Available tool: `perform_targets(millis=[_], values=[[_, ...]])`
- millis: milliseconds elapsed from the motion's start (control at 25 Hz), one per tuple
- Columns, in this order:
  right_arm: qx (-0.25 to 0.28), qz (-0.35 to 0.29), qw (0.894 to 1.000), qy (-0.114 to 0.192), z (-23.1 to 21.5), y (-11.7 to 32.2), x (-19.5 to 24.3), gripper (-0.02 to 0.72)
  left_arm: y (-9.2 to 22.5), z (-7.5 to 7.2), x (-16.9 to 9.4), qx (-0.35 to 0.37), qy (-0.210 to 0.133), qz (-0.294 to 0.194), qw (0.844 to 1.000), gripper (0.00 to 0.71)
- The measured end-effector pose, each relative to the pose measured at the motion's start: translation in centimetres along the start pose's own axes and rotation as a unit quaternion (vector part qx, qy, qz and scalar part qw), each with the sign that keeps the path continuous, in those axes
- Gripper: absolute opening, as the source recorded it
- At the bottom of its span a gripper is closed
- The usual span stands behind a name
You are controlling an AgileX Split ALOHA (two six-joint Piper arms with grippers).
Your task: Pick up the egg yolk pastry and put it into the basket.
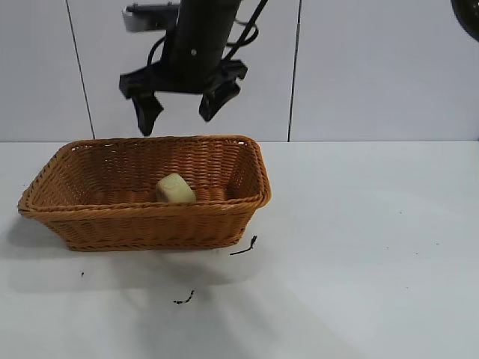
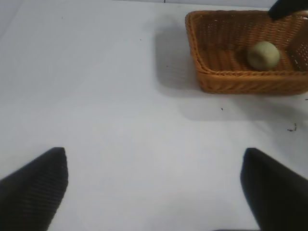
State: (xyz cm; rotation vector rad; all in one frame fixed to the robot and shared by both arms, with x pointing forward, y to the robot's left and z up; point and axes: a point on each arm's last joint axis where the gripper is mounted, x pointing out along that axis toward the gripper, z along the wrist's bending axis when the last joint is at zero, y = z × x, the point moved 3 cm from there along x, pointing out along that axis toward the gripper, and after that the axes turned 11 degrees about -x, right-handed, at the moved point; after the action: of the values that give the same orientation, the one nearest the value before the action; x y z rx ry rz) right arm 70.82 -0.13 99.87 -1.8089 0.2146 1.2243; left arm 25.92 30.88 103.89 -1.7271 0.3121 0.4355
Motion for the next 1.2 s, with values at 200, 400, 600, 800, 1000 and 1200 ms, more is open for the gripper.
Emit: perform_targets(millis=[200,400,600,800,1000,1200], values=[[0.058,0.004,0.997,0.042,-7.8,1.4,-1.1,0.661,0.0,0.0,0.0,0.0,0.0,0.0,1.0,0.696],[0.13,0.025,0.987,0.092,-17.0,5.2,-2.4,0.661,0.0,0.0,0.0,0.0,0.0,0.0,1.0,0.696],[0.188,0.058,0.973,0.121,-23.1,9.3,-4.2,0.661,0.0,0.0,0.0,0.0,0.0,0.0,1.0,0.696],[0.204,0.103,0.966,0.122,-25.1,11.8,-5.2,0.661,0.0,0.0,0.0,0.0,0.0,0.0,1.0,0.696],[0.209,0.109,0.964,0.124,-25.5,12.3,-6.0,0.661,0.0,0.0,0.0,0.0,0.0,0.0,1.0,0.696],[0.217,0.12,0.961,0.124,-24.8,13.1,-9.5,0.661,0.0,0.0,0.0,0.0,0.0,0.0,1.0,0.696]])
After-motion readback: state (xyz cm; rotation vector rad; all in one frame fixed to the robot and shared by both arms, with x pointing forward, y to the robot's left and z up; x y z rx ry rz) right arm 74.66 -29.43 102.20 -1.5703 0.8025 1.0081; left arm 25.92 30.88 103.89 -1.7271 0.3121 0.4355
